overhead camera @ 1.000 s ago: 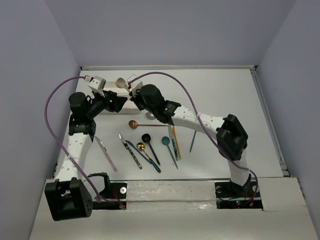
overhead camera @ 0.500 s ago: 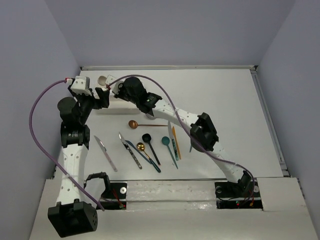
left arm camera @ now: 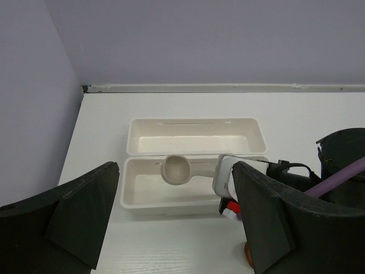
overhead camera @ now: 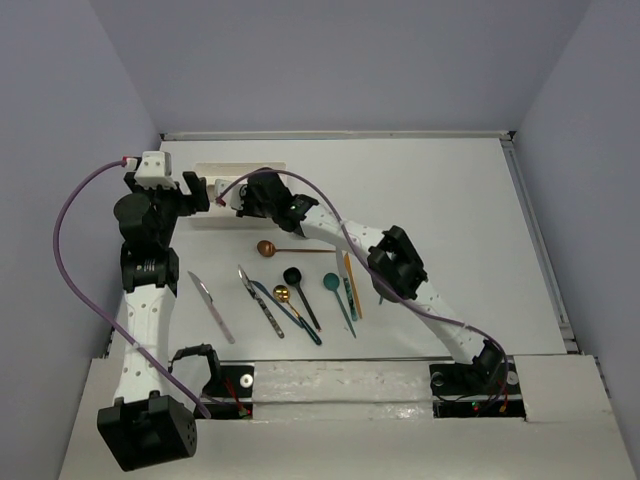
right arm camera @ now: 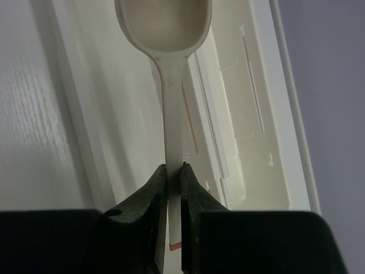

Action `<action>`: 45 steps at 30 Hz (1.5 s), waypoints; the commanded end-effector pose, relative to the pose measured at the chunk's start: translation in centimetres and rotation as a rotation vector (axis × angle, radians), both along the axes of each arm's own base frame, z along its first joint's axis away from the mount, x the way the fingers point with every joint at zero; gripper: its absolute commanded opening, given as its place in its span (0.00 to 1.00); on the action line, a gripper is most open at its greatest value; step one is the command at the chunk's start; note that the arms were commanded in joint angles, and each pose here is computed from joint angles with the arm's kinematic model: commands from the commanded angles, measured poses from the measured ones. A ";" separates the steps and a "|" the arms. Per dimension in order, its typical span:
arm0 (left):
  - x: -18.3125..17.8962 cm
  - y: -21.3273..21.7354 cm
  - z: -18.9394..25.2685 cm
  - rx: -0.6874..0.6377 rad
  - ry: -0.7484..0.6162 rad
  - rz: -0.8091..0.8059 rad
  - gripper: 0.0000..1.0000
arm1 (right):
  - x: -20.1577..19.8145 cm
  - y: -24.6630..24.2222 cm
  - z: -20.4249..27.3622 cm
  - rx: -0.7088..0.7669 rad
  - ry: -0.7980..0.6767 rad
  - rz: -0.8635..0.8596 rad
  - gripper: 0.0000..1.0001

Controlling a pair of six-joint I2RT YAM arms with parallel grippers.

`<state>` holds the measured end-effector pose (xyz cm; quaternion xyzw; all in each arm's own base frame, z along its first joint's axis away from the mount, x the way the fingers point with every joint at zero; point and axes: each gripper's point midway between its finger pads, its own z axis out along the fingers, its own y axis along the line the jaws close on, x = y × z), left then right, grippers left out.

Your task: Sort the eating utensils into containers

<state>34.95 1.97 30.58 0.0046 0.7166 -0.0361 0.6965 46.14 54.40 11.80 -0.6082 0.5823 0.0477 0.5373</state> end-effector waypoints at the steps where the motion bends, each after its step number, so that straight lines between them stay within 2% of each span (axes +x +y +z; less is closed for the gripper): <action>1: 0.3 0.4 1.6 0.027 -0.067 0.011 0.93 | -0.3 0.9 0.4 0.002 -0.035 0.040 0.15; 4: 0.2 0.0 1.7 0.034 -0.072 -0.011 0.93 | -0.3 1.0 0.6 0.014 -0.030 0.035 0.34; 7: 0.3 -0.1 1.6 0.034 -0.069 -0.020 0.93 | 0.2 0.5 1.6 0.016 -0.051 -0.002 0.47; 13: 0.1 0.0 1.1 0.064 -0.062 -0.020 0.94 | 0.0 -1.0 5.5 0.053 -0.063 -0.063 0.52; 16: -0.3 0.6 0.8 0.117 -0.053 -0.001 0.95 | -1.2 -3.3 9.0 0.083 -0.044 -0.116 0.61; 19: -1.0 1.5 -0.3 0.217 0.000 0.019 0.98 | -3.5 -7.8 11.3 0.088 0.051 -0.130 0.80; 20: -1.3 1.8 -0.7 0.242 0.019 0.029 0.99 | -4.2 -9.0 11.4 0.096 0.101 -0.137 0.94; 21: -1.7 2.4 -2.4 0.259 0.083 0.053 0.99 | -5.5 -11.4 11.6 0.083 0.146 -0.141 0.99; 25: -3.6 4.5 -5.9 0.356 0.223 0.132 0.99 | -4.5 -19.8 9.4 0.066 0.296 -0.271 1.00; 27: -4.7 6.1 -7.6 0.403 0.300 0.202 0.99 | -5.3 -21.8 6.4 0.041 0.393 -0.308 0.96; 29: -5.7 7.2 -8.0 0.433 0.338 0.262 0.99 | -5.5 -23.1 4.2 -0.008 0.417 -0.343 0.94; 32: -7.6 8.5 -10.0 0.497 0.435 0.312 0.99 | -5.6 -24.2 0.5 -0.079 0.495 -0.367 0.91; 34: -8.2 8.6 -10.8 0.515 0.452 0.313 0.99 | -5.4 -24.2 -1.4 -0.101 0.537 -0.369 0.90; 39: -8.8 8.9 -13.5 0.525 0.499 0.325 0.99 | -4.8 -23.5 -2.7 -0.126 0.577 -0.342 0.85; 45: -8.6 8.3 -14.1 0.495 0.498 0.297 0.99 | -5.3 -23.0 -5.2 -0.155 0.634 -0.309 0.83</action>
